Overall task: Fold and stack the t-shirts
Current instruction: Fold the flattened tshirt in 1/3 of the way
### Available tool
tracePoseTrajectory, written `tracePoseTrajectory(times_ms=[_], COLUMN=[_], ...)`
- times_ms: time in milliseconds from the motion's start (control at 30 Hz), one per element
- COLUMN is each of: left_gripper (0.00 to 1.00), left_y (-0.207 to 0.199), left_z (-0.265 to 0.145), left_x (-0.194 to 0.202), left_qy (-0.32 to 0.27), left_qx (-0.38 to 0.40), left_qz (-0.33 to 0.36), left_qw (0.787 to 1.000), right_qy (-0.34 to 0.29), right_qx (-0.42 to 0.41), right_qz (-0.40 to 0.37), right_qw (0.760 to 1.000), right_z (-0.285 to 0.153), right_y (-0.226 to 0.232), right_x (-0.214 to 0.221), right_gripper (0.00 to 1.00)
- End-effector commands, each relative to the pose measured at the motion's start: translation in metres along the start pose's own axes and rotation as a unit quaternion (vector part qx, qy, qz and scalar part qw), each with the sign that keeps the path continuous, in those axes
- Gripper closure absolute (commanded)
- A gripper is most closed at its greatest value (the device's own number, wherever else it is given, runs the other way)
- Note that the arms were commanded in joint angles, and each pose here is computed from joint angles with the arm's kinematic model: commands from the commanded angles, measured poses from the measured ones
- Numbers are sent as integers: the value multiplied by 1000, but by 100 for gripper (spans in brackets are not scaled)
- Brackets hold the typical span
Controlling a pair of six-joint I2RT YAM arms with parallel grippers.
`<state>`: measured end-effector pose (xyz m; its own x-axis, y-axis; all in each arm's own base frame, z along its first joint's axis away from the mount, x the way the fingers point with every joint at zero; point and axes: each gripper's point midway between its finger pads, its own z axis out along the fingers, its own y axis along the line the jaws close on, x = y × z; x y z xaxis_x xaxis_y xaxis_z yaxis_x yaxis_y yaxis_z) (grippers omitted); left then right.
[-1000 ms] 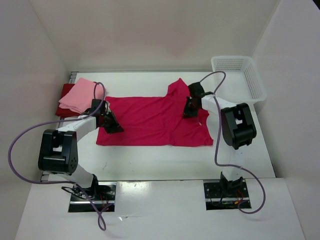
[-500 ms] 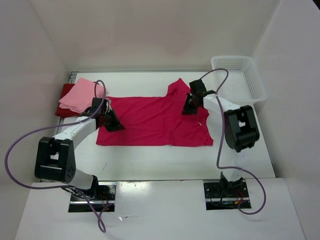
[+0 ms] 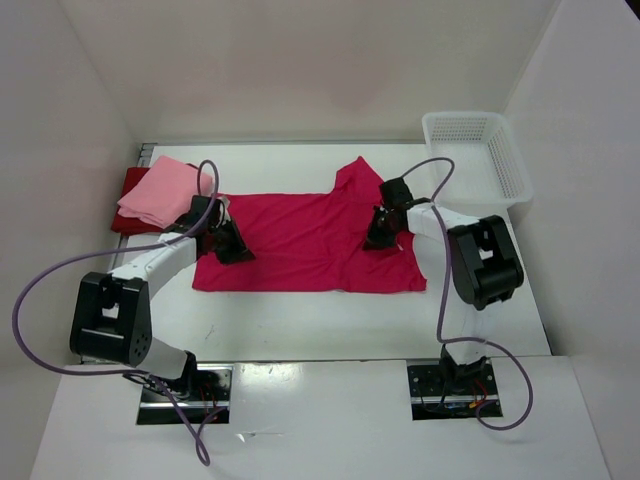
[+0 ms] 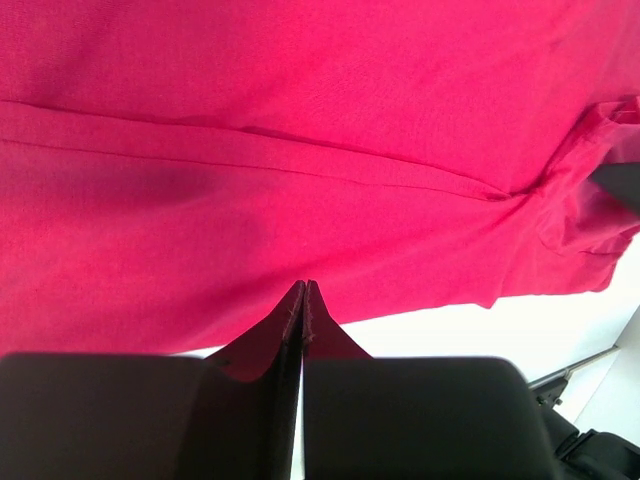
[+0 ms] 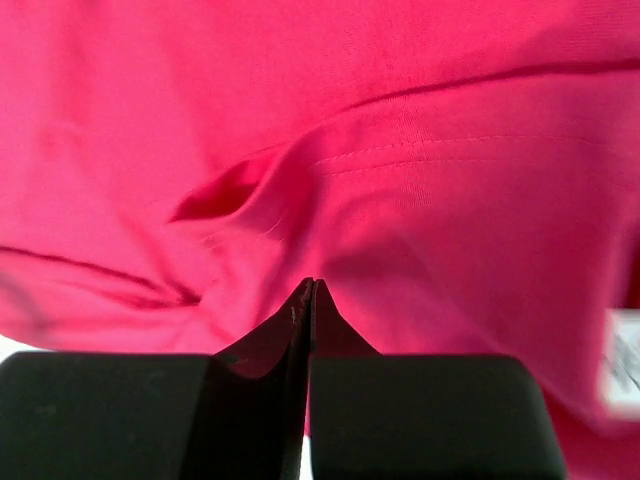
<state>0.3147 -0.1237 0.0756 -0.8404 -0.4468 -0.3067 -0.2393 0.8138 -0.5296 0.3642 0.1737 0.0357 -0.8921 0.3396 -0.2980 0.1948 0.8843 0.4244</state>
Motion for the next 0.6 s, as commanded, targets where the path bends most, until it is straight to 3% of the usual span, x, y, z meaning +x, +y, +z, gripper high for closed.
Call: tracePoseTrajectory(times_ms=[0,267,567], left_gripper=[97,97,97], left_y=[0,13,35], left_z=[9,14,11], left_x=[4,0,-4], left_qy=[10,3,-1], left_qx=[6,-18,-48], left_qz=[3,7,0], left_qw=[1000,1000,999], right_qy=[8,-7,7], right_qx=[-34,-57,-30], right_qz=[-22,-37,-35], right_qw=[999,998,999], right_z=[13,25,39], right_y=[22,53,41], right_x=[-6,-32,-22], right_gripper=[100,100,100])
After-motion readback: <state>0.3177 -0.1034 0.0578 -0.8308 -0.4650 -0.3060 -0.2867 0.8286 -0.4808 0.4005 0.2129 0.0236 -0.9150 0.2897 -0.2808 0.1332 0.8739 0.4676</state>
